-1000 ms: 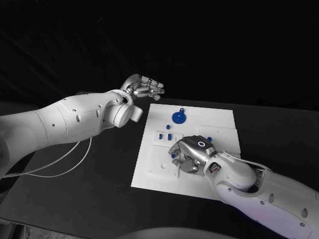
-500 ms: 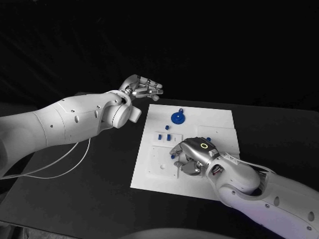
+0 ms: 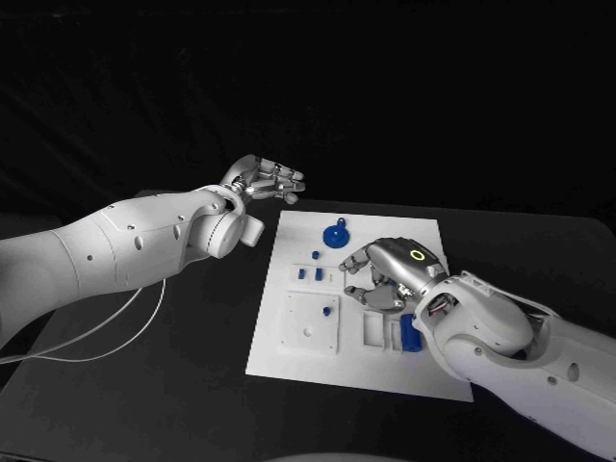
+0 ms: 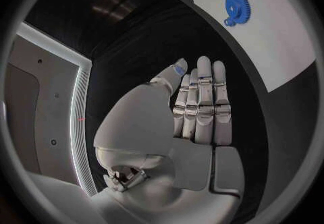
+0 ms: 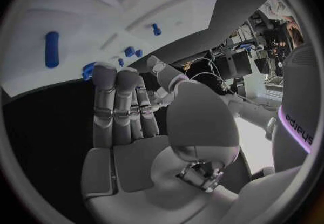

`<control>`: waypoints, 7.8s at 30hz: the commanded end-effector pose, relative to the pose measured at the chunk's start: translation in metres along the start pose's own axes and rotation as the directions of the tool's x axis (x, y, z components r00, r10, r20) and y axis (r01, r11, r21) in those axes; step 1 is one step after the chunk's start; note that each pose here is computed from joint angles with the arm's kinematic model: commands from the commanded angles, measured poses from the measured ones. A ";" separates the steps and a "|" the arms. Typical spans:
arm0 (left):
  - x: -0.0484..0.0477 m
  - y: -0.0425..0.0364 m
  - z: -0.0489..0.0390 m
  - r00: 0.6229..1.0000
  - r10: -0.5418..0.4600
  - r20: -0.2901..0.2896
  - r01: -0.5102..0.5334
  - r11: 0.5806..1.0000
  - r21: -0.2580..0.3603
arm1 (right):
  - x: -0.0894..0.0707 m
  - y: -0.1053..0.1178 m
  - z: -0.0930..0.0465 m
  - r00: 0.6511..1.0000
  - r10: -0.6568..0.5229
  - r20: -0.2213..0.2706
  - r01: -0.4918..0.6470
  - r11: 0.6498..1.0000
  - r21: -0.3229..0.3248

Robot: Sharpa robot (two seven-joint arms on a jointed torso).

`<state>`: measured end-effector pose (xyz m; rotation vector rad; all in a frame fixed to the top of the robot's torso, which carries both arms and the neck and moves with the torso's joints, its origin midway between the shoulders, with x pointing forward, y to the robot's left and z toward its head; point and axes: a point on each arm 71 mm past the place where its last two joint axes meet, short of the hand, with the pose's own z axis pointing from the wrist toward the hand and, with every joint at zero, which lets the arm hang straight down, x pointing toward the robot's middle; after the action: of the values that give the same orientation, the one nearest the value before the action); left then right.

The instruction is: Assemble the parts on the task board

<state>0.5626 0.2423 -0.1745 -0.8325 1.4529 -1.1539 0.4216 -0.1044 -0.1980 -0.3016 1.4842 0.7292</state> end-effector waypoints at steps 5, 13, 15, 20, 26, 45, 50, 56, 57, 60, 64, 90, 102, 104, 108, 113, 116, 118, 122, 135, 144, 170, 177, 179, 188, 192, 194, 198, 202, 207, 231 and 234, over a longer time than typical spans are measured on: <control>0.0016 0.0005 -0.0002 1.000 -0.014 -0.012 0.014 1.000 0.004 | -0.022 -0.025 -0.003 0.997 0.037 -0.061 -0.033 0.998 0.059; 0.0026 0.0008 -0.0015 1.000 -0.019 -0.021 0.019 1.000 0.008 | -0.034 -0.060 -0.010 0.991 -0.011 -0.133 0.028 0.991 0.131; 0.0030 0.0006 -0.0017 1.000 -0.020 -0.024 0.021 1.000 0.010 | -0.034 -0.065 -0.011 0.989 -0.020 -0.149 0.041 0.989 0.141; 0.0032 0.0004 -0.0020 0.999 -0.022 -0.027 0.022 1.000 0.013 | -0.032 -0.074 -0.013 0.982 -0.043 -0.186 0.074 0.984 0.161; 0.0027 0.0006 -0.0023 0.999 -0.022 -0.028 0.023 1.000 0.013 | -0.026 -0.079 -0.012 0.975 -0.057 -0.215 0.095 0.981 0.171; 0.0016 0.0012 -0.0022 0.999 -0.022 -0.029 0.023 1.000 0.010 | -0.003 -0.072 -0.006 0.974 -0.071 -0.217 0.103 0.985 0.140; 0.0018 0.0012 -0.0021 0.999 -0.023 -0.030 0.023 1.000 0.010 | 0.001 -0.070 -0.005 0.972 -0.069 -0.224 0.101 0.986 0.134; 0.0016 0.0014 -0.0020 0.999 -0.022 -0.029 0.023 1.000 0.009 | 0.002 -0.068 -0.004 0.976 -0.068 -0.208 0.096 0.987 0.128; 0.0016 0.0014 -0.0020 0.999 -0.022 -0.029 0.023 1.000 0.009 | 0.002 -0.067 -0.004 0.976 -0.068 -0.205 0.096 0.987 0.128; 0.0016 0.0014 -0.0019 0.999 -0.022 -0.029 0.023 1.000 0.008 | 0.001 -0.067 -0.004 0.978 -0.072 -0.195 0.098 0.987 0.129; 0.0016 0.0015 -0.0019 0.999 -0.023 -0.030 0.023 1.000 0.007 | 0.000 -0.067 -0.003 0.982 -0.079 -0.173 0.103 0.985 0.139; -0.0026 0.0033 -0.0007 1.000 -0.018 -0.019 0.018 1.000 0.002 | -0.036 -0.043 -0.004 1.000 0.025 -0.015 -0.023 0.994 0.103; -0.0019 0.0033 0.0004 1.000 -0.018 -0.018 0.018 1.000 0.002 | -0.026 0.005 0.007 0.998 0.060 -0.014 -0.060 0.998 -0.027; -0.0011 0.0031 0.0007 1.000 -0.019 -0.020 0.019 1.000 0.003 | -0.019 0.015 0.009 0.998 0.060 -0.024 -0.061 0.997 -0.055; 0.0005 0.0030 0.0012 1.000 -0.021 -0.023 0.021 1.000 0.003 | -0.004 0.032 0.011 0.997 0.056 -0.048 -0.061 0.993 -0.104; 0.0031 0.0027 0.0018 0.999 -0.024 -0.028 0.024 1.000 0.003 | 0.014 0.047 0.012 0.995 0.046 -0.083 -0.058 0.988 -0.146; 0.0046 0.0026 0.0021 0.999 -0.025 -0.032 0.025 1.000 0.003 | 0.024 0.051 0.011 0.994 0.038 -0.103 -0.055 0.985 -0.161; 0.0052 0.0025 0.0022 0.999 -0.026 -0.033 0.026 1.000 0.003 | 0.029 0.053 0.011 0.993 0.034 -0.114 -0.053 0.984 -0.168; 0.0057 0.0025 0.0023 0.999 -0.027 -0.035 0.027 1.000 0.002 | 0.038 0.057 0.010 0.991 0.025 -0.134 -0.049 0.983 -0.178; 0.0061 0.0027 0.0021 0.999 -0.028 -0.038 0.028 1.000 0.001 | 0.054 0.061 0.009 0.986 -0.006 -0.169 -0.027 0.981 -0.191; 0.0067 0.0027 0.0019 0.999 -0.028 -0.040 0.029 1.000 0.001 | 0.061 0.064 0.008 0.983 -0.015 -0.184 -0.022 0.980 -0.196; 0.0072 0.0031 0.0020 0.999 -0.029 -0.042 0.029 1.000 0.000 | 0.069 0.059 0.007 0.969 -0.097 -0.229 0.059 0.984 -0.168; 0.0072 0.0031 0.0020 0.999 -0.029 -0.043 0.029 1.000 0.000 | 0.069 0.059 0.007 0.970 -0.111 -0.215 0.077 0.984 -0.163; 0.0073 0.0031 0.0020 0.999 -0.029 -0.043 0.029 1.000 -0.001 | 0.069 0.059 0.007 0.970 -0.113 -0.213 0.079 0.983 -0.163; 0.0084 0.0029 0.0023 0.998 -0.030 -0.046 0.030 1.000 0.000 | 0.076 0.064 0.008 0.964 -0.116 -0.241 0.074 0.982 -0.175; 0.0087 0.0028 0.0024 0.998 -0.031 -0.047 0.031 1.000 0.000 | 0.081 0.064 0.007 0.957 -0.114 -0.268 0.069 0.982 -0.174; 0.0088 0.0028 0.0024 0.998 -0.031 -0.047 0.031 1.000 -0.001 | 0.083 0.064 0.007 0.955 -0.112 -0.274 0.066 0.983 -0.172; 0.0087 0.0029 0.0024 0.998 -0.031 -0.047 0.031 1.000 -0.001 | 0.085 0.063 0.007 0.954 -0.106 -0.279 0.060 0.984 -0.168; 0.0085 0.0030 0.0024 0.998 -0.031 -0.048 0.031 1.000 -0.002 | 0.086 0.064 0.007 0.955 -0.096 -0.279 0.051 0.985 -0.165; 0.0085 0.0031 0.0024 0.998 -0.031 -0.048 0.031 1.000 -0.003 | 0.086 0.064 0.007 0.958 -0.083 -0.273 0.040 0.986 -0.161; 0.0077 0.0038 0.0022 0.998 -0.032 -0.052 0.032 0.999 -0.008 | 0.075 0.064 0.005 0.985 -0.004 -0.174 -0.019 0.992 -0.129; 0.0072 0.0040 0.0021 0.998 -0.032 -0.051 0.031 0.999 -0.008 | 0.072 0.063 0.003 0.987 0.010 -0.163 -0.030 0.993 -0.117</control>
<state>0.5638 0.2379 -0.1808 -0.8398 1.4864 -1.1848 0.3801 -0.0356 -0.2547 -0.4962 1.6207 0.8193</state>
